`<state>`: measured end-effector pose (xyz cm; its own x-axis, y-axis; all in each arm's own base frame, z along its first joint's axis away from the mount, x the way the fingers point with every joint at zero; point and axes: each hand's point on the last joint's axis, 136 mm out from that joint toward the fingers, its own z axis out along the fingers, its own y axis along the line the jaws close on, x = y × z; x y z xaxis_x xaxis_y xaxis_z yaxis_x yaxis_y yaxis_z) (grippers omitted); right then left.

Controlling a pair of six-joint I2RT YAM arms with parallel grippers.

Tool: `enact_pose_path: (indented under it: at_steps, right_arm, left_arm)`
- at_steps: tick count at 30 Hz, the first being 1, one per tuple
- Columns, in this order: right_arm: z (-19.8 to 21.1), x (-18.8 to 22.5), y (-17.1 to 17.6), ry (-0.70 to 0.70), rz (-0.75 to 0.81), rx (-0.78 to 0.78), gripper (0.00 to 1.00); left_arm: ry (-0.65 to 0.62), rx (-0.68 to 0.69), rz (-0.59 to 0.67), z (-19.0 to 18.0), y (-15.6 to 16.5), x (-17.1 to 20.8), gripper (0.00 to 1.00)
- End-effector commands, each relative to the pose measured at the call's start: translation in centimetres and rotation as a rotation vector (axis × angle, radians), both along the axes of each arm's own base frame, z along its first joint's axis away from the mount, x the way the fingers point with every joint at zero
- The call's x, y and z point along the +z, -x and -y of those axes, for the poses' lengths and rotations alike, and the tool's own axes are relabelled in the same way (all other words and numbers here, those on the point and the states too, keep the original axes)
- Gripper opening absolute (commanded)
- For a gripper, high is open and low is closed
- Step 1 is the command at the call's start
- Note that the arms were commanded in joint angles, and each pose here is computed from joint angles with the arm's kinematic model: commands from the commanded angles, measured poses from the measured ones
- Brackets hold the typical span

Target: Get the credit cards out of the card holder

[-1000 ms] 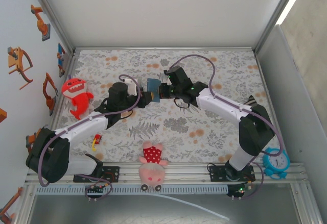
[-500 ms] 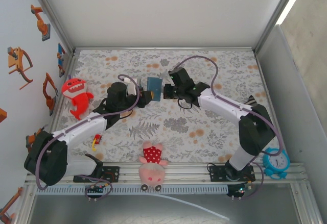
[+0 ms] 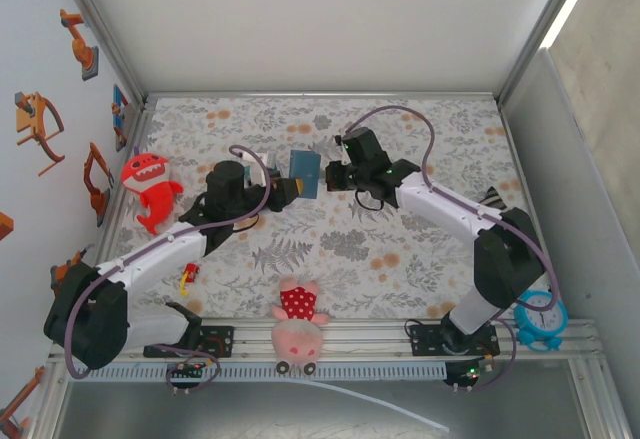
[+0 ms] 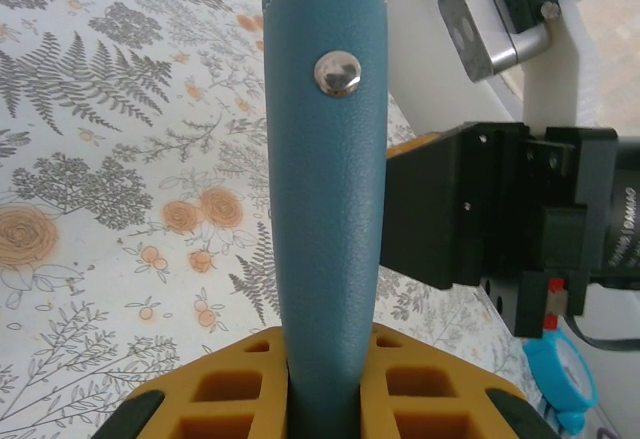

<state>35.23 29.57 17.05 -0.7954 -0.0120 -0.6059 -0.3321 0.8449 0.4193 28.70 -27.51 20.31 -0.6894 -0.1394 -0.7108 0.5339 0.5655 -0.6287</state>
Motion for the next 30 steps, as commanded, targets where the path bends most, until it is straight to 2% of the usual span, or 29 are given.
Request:
enact_pose_path:
  at_steps: [1,2,8,19,24,30]
  right_arm:
    - [1.0,2.3,-1.2,-0.05,0.055,-0.008,0.0]
    - [1.2,2.4,-1.4,-0.066,0.055,-0.011,0.01]
    - [2.9,3.4,-1.9,-0.105,0.083,-0.053,0.25]
    - [4.9,6.0,-0.5,-0.196,0.177,-0.05,0.51]
    - [5.1,7.8,1.1,-0.321,0.229,0.007,0.61]
    - [4.9,12.1,4.4,-0.492,0.371,0.148,0.73]
  left_arm:
    - [0.115,-0.063,0.106,0.8,0.4,5.2,0.0]
    - [0.118,-0.075,0.107,0.9,0.6,5.4,0.0]
    - [0.17,-0.13,0.116,0.9,1.3,6.6,0.0]
    - [0.303,-0.236,0.16,0.5,2.5,9.8,0.0]
    - [0.377,-0.309,0.171,0.5,3.0,11.7,0.0]
    - [0.428,-0.413,0.169,1.0,3.9,12.8,0.0]
